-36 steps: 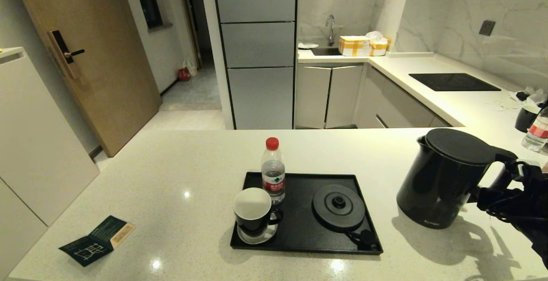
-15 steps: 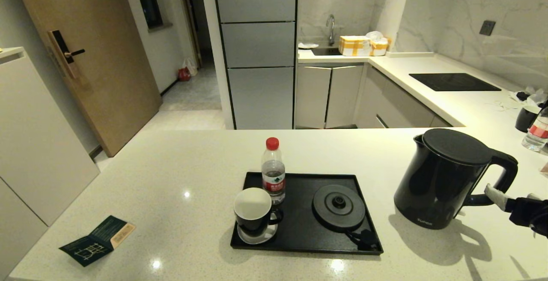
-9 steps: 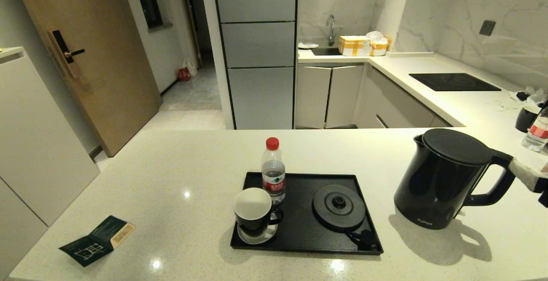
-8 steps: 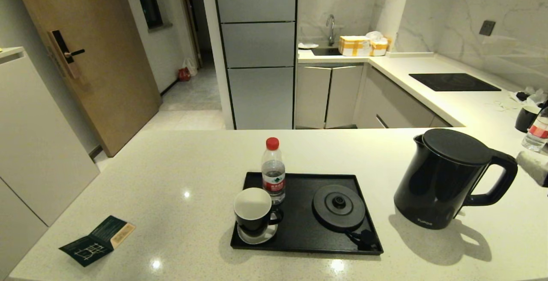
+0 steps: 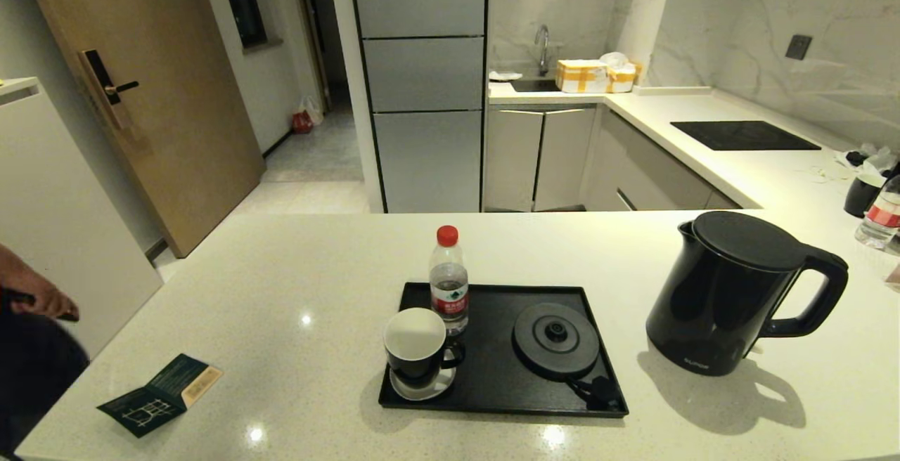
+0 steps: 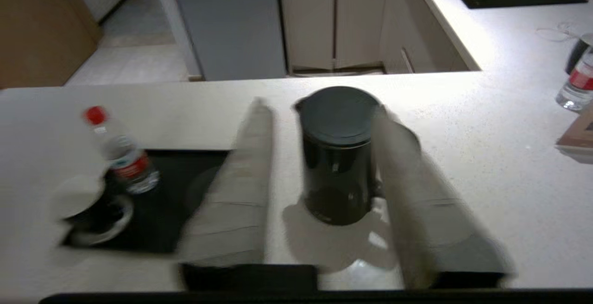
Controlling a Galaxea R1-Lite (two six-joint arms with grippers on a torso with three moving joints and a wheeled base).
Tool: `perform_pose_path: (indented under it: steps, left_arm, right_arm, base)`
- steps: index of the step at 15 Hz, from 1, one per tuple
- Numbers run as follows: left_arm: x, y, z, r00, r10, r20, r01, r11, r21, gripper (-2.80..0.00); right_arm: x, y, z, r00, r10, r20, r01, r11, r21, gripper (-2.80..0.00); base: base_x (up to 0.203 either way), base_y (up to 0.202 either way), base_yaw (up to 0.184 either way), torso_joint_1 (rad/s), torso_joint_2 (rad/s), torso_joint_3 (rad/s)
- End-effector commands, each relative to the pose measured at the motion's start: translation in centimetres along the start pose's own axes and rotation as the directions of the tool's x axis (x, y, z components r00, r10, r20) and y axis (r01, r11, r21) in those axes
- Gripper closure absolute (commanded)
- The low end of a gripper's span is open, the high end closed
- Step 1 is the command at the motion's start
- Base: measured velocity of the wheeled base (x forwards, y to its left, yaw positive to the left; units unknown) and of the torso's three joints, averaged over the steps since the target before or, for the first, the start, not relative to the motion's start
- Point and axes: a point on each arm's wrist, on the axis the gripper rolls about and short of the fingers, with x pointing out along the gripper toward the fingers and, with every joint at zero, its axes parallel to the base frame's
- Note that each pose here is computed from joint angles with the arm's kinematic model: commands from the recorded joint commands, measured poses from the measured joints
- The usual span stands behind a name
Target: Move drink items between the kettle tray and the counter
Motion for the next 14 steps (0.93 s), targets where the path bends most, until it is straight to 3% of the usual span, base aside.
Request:
perform_pose_path:
  steps: [1,4,6,9,12,14]
  left_arm:
    - [0.0,0.0,0.0,1.000,0.002,0.000,-0.002,1.000,-0.001,0.00]
    - [0.0,0.0,0.0,1.000,0.001,0.000,-0.001,1.000,-0.001,0.00]
    - [0.0,0.0,0.0,1.000,0.000,-0.001,0.000,1.000,0.000,0.00]
    - [0.0,0.0,0.0,1.000,0.000,-0.001,0.000,1.000,0.000,0.00]
    - [0.0,0.0,0.0,1.000,0.000,-0.001,0.000,1.000,0.000,0.00]
    - [0.0,0.0,0.0,1.000,0.000,-0.001,0.000,1.000,0.000,0.00]
  right_arm:
    - [-5.8,3.0,1.0,0.999,0.036,-0.031,-0.036,0.999,0.017,0.00]
    - [-12.7,3.9,0.8,0.978,0.186,-0.094,-0.184,0.982,0.028,0.00]
    - [-16.7,3.6,-1.1,0.996,0.068,-0.050,-0.068,0.998,-0.002,0.00]
    - [-21.1,3.6,-3.8,0.997,-0.036,0.068,0.038,0.999,-0.024,0.00]
    - [-23.2,3.6,-4.8,0.993,-0.046,0.112,0.045,0.999,0.014,0.00]
    - [-23.8,2.1,-4.7,0.991,0.032,0.133,-0.035,0.999,0.015,0.00]
  base:
    - [0.000,0.000,0.000,0.000,0.00,0.000]
    - [0.000,0.000,0.000,0.000,0.00,0.000]
    - [0.000,0.000,0.000,0.000,0.00,0.000]
    - [0.000,0.000,0.000,0.000,0.00,0.000]
    - [0.000,0.000,0.000,0.000,0.00,0.000]
    - [0.000,0.000,0.000,0.000,0.00,0.000]
